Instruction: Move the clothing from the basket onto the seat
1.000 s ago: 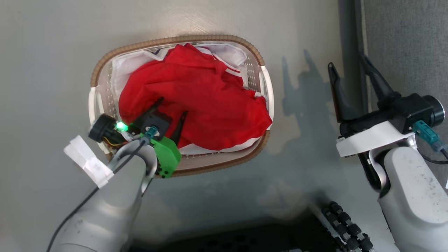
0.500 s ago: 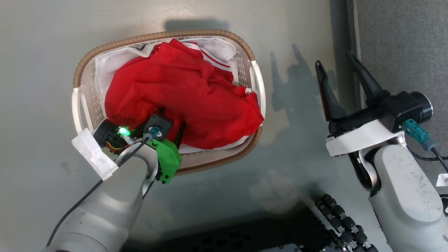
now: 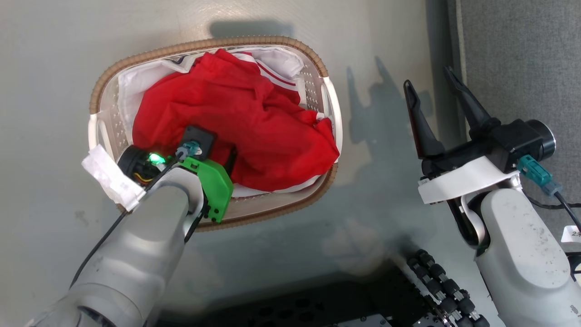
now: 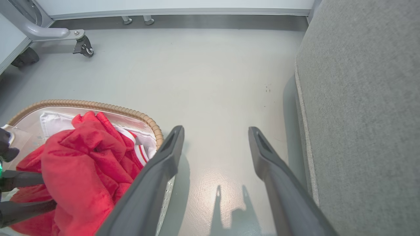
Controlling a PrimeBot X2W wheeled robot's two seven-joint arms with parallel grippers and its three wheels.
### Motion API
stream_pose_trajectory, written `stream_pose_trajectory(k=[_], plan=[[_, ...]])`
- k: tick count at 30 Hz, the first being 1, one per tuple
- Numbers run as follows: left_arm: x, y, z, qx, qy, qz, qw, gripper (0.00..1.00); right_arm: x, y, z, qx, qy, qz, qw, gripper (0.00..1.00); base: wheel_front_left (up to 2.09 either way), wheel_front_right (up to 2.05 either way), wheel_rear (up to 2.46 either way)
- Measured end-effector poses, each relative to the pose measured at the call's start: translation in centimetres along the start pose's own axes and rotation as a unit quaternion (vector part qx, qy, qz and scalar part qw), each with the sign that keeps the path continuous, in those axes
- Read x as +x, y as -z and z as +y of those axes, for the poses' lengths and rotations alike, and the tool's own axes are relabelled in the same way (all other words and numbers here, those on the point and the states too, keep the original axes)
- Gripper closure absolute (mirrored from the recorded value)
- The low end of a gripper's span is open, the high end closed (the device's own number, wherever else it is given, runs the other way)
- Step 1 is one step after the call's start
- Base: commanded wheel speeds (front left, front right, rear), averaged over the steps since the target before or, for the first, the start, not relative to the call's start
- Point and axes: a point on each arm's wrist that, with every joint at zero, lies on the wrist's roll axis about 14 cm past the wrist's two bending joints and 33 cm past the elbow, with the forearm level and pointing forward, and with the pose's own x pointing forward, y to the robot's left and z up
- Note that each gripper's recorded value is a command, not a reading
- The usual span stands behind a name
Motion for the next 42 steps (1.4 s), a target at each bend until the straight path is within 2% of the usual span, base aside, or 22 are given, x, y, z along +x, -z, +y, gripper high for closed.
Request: stream_pose_trajectory(k=[12, 14, 21, 28, 42], plan=[[1.2, -1.8, -1.1, -0.008, 0.016, -0.03, 0.999, 0.0, 0.0, 0.3, -0.2, 0.003, 0.005, 0.003, 1.0, 0.0, 0.0, 0.0, 0.0], [1.2, -1.8, -1.3, -0.009, 0.02, -0.03, 0.999, 1.0, 0.0, 0.3, -0.3, 0.003, 0.007, 0.003, 1.0, 0.0, 0.0, 0.0, 0.0], [1.0, -2.6, -2.1, -0.009, 0.03, -0.038, 0.999, 1.0, -0.1, -0.2, -0.5, 0.003, 0.012, 0.0, 1.0, 0.0, 0.0, 0.0, 0.0], [-0.6, -5.5, -2.0, -0.024, 0.024, -0.081, 0.996, 1.0, -0.5, -2.0, 0.0, 0.005, 0.008, -0.018, 1.0, 0.0, 0.0, 0.0, 0.0], [-7.1, -8.8, -4.6, -0.041, 0.013, -0.167, 0.985, 1.0, -3.6, -6.2, 2.1, 0.008, -0.006, -0.053, 0.999, 0.0, 0.0, 0.0, 0.0]])
